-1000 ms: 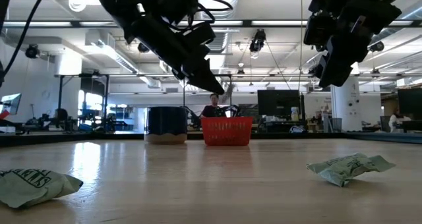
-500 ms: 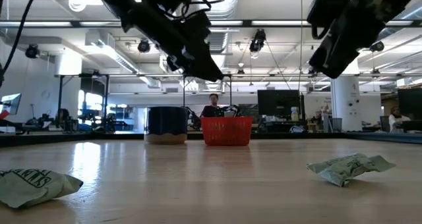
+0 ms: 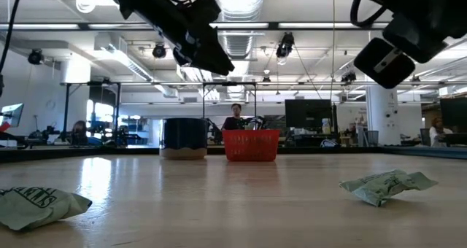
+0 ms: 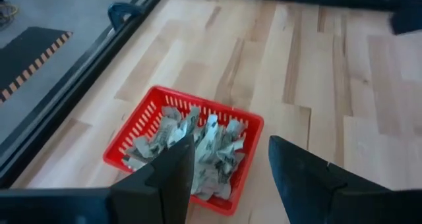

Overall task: Pick and place Stevia / Truvia into bins
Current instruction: Put the stevia packet into the basket

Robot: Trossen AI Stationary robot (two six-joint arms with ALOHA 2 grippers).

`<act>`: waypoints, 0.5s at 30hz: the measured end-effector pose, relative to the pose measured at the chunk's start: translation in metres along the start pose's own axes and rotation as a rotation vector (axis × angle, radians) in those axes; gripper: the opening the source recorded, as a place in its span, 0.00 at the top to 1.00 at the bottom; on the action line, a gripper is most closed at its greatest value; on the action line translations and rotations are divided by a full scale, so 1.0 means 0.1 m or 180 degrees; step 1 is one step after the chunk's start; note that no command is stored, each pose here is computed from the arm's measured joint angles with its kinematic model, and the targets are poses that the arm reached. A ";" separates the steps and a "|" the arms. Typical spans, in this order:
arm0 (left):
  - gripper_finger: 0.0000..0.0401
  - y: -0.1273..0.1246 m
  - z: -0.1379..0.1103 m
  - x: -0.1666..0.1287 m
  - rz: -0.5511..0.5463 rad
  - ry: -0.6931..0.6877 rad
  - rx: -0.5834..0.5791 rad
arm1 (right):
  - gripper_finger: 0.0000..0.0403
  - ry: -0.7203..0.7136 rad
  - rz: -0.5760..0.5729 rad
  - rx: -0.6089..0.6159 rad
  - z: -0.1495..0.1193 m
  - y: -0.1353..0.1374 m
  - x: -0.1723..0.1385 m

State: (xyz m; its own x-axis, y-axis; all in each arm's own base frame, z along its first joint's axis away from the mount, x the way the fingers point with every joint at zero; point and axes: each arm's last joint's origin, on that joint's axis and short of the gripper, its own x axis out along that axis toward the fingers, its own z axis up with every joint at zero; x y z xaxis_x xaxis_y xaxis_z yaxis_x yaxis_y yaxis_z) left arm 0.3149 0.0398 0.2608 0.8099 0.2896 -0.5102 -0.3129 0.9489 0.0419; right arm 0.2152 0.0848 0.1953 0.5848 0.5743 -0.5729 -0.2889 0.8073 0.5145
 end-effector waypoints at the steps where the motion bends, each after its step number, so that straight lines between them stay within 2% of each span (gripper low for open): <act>1: 0.56 0.00 -0.01 0.00 0.0002 0.0018 0.0006 | 0.84 0.0006 0.0042 -0.0028 -0.01 0.03 0.05; 6: 0.56 0.00 -0.06 0.00 0.0006 0.0178 0.0040 | 0.84 0.0032 0.0098 -0.0192 -0.05 0.16 0.35; 15: 0.56 0.00 -0.16 -0.01 -0.0022 0.0481 0.0103 | 0.84 0.0270 -0.0412 -0.0266 -0.14 0.35 0.80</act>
State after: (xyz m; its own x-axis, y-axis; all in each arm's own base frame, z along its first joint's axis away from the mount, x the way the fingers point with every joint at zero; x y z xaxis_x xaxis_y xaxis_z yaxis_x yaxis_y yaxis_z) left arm 0.3063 0.0373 0.2479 0.7273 0.2631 -0.6339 -0.2895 0.9550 0.0643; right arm 0.2409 0.1612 0.1585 0.5561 0.4713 -0.6846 -0.2793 0.8818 0.3801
